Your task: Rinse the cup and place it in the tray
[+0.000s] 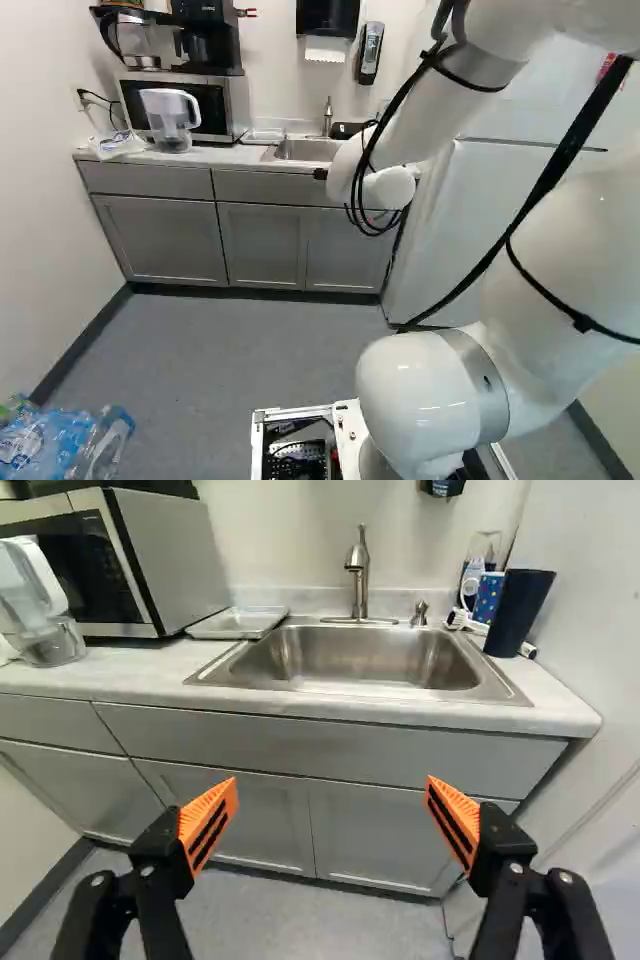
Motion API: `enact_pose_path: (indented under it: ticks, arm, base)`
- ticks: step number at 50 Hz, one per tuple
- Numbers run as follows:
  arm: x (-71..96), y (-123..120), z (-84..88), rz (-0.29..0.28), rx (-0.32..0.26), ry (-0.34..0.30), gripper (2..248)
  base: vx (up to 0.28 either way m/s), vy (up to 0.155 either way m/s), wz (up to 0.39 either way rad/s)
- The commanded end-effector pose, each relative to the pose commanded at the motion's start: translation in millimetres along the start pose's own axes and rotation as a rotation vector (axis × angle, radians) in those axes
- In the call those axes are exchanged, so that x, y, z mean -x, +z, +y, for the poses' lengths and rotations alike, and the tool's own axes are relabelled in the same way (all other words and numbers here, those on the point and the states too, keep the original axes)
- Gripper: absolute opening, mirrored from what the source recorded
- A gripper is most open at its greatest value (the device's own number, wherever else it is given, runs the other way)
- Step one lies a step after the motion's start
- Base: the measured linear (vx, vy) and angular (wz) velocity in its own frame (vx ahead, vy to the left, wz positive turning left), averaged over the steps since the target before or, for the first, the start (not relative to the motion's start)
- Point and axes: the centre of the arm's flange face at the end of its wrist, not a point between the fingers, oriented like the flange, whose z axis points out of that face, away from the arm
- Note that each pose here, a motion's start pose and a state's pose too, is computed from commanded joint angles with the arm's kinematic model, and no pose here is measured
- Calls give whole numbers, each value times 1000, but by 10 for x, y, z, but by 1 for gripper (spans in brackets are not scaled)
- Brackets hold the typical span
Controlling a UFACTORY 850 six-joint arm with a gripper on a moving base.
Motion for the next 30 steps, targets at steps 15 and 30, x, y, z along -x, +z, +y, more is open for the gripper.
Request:
enact_pose_path:
  ticks: [15, 30]
  arm:
    - [-96, 46, 2, -65, 0, 0, 247]
    - [-208, 78, 3, -111, 1, 0, 247]
  base:
    - [0, 0, 0]
    - [0, 0, 0]
